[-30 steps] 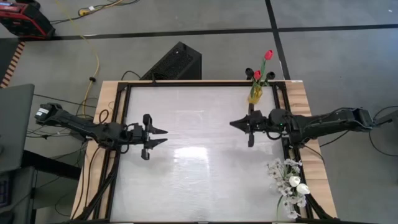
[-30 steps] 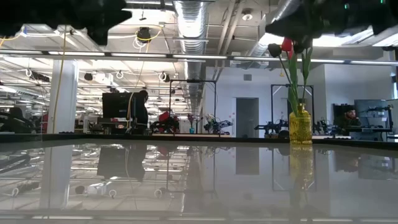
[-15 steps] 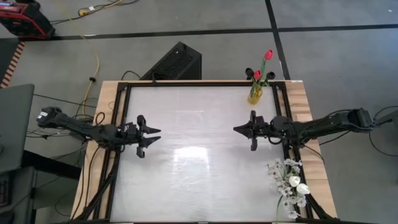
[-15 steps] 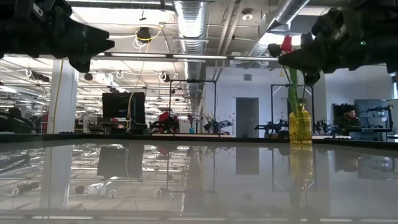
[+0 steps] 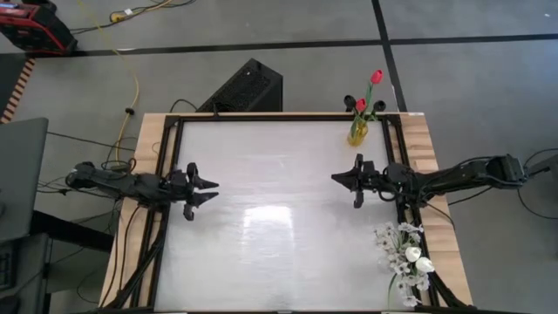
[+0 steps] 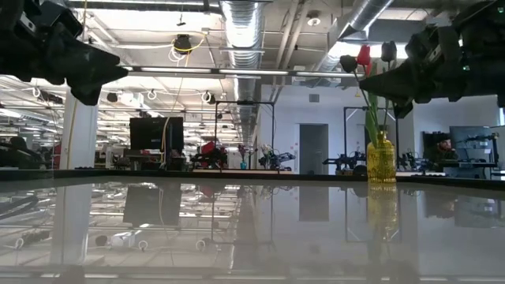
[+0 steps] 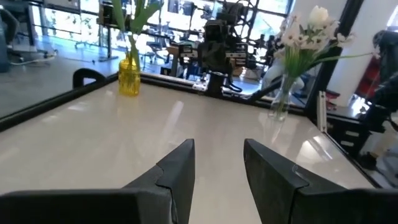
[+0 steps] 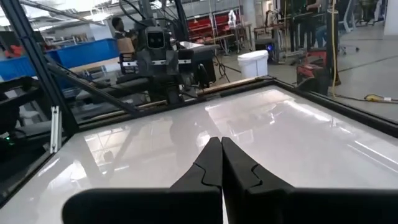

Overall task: Sort flowers into vase by color
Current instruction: Return to Home Position

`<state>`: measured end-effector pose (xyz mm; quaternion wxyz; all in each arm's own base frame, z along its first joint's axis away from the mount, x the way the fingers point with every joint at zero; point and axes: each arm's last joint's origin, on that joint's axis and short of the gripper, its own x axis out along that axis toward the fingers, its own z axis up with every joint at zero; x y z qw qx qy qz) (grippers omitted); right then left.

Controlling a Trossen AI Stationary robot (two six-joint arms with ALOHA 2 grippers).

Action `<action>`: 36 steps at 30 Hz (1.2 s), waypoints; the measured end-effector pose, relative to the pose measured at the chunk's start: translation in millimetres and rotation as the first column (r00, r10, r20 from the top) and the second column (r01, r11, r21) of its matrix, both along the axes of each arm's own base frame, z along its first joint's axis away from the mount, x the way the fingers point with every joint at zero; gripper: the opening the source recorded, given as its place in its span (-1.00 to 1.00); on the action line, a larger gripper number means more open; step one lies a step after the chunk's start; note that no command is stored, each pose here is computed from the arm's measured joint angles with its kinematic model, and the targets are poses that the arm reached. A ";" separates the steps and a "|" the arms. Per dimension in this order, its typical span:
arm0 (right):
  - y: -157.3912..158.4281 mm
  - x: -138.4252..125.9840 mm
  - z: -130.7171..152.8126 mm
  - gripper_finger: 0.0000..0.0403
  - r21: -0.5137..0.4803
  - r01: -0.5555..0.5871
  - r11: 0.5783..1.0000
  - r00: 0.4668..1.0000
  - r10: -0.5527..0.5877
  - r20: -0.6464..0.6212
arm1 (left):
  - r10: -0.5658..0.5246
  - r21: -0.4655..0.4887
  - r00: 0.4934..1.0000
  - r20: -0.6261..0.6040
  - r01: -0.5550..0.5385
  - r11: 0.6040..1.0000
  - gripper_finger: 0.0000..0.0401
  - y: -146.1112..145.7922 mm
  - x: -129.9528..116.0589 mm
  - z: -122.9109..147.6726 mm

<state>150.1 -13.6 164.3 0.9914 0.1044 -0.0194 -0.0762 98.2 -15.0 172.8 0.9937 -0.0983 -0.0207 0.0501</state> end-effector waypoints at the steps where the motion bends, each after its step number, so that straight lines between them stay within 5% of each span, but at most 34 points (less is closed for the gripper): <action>1: 0.2 -1.0 -1.7 -0.90 0.000 -0.001 1.000 1.000 0.001 -0.001 | -0.009 0.002 1.000 -0.002 0.009 1.000 -0.37 0.1 -1.5 -0.5; 12: 7.2 -1.1 4.4 -0.90 -0.053 -0.195 0.979 0.979 0.198 0.058 | -0.133 0.144 0.991 -0.008 0.133 0.981 -0.37 -3.4 -2.4 -1.5; 27: -1.1 -7.1 -1.1 -0.90 -0.022 -0.113 0.993 0.993 0.113 -0.025 | 0.066 0.230 0.997 -0.047 -0.053 0.972 -0.37 2.6 -4.1 1.0; 36: -5.8 -15.3 -6.1 -0.90 -0.016 -0.054 0.998 0.993 0.052 -0.106 | 0.130 0.201 0.991 -0.042 -0.119 0.972 -0.37 4.5 -4.5 1.4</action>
